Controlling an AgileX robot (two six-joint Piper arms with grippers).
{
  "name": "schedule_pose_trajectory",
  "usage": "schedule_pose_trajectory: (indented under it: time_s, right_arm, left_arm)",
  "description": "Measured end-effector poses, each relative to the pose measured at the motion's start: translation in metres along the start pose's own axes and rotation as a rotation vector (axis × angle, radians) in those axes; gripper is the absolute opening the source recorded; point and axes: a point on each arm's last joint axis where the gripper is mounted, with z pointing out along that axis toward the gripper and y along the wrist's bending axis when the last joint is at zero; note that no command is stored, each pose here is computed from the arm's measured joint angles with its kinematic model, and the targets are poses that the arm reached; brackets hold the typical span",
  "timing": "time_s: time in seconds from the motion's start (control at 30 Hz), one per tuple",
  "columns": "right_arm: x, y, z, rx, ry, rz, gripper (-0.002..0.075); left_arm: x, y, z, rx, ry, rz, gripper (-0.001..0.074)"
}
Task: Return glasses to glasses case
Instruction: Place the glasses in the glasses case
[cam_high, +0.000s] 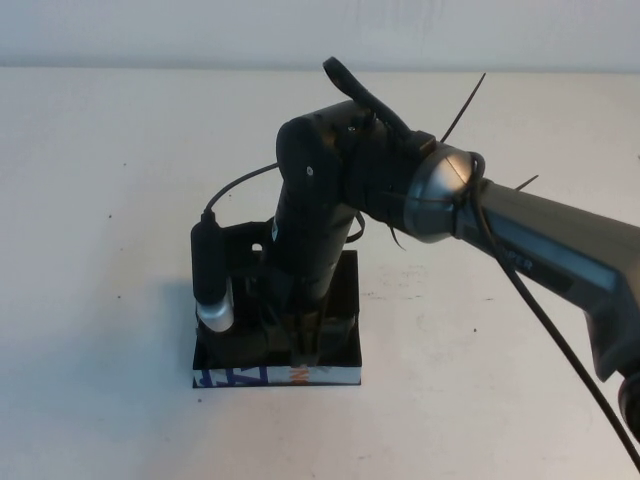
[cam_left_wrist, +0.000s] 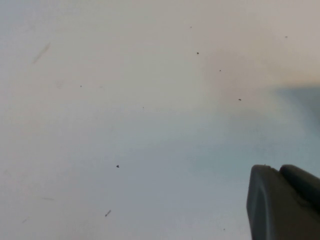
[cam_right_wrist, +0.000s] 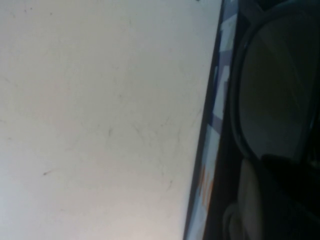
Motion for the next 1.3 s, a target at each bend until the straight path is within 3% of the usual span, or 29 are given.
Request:
schedule_pose_trajectory:
  time_s: [1.3]
  right_arm:
    - [0.006,-0.007,0.018,-0.019,0.025,-0.029,0.0037]
  left_arm:
    - [0.000,0.000,0.000,0.000,0.000,0.000,-0.0001]
